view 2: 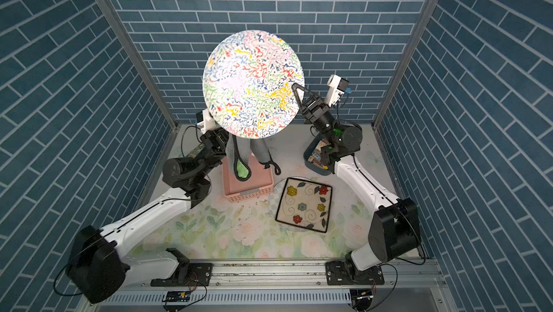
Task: Wipe the wet plate dry
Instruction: Wipe the plate with towel.
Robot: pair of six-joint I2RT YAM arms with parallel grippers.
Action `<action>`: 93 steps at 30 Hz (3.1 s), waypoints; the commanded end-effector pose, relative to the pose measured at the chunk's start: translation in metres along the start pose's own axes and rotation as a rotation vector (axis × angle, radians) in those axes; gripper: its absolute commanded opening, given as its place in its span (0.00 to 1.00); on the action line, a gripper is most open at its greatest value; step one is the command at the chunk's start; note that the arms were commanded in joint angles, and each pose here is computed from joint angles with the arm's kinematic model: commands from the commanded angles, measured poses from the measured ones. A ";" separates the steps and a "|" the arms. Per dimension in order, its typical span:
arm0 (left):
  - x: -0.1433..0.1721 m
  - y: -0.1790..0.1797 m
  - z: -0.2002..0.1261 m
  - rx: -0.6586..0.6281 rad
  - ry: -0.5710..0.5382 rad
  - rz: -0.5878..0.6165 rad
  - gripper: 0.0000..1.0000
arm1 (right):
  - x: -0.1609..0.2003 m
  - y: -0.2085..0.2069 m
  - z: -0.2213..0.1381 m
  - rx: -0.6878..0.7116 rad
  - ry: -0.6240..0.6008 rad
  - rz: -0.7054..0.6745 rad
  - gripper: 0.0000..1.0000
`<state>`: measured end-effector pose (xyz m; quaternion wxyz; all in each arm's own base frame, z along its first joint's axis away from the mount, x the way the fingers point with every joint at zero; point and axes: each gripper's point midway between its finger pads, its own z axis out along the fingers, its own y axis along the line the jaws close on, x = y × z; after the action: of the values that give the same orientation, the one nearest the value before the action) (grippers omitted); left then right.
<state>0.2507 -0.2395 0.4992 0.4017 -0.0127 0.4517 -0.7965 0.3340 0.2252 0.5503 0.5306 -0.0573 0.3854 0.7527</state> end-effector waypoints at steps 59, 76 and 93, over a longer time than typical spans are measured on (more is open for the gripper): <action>-0.021 0.181 0.029 -0.811 0.316 0.642 0.00 | 0.090 0.059 -0.001 0.138 0.115 -0.280 0.00; -0.058 0.176 -0.058 -0.940 0.156 0.559 0.00 | -0.010 0.034 -0.036 0.244 -0.109 -0.235 0.00; -0.074 -0.076 -0.008 0.555 0.013 -0.063 0.00 | 0.000 0.042 -0.037 0.016 -0.072 0.030 0.00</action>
<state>0.3437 -0.1772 0.5240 0.4262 -0.0486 0.3778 -0.8205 0.3002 0.1802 0.5417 0.5852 0.0080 0.4014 0.7045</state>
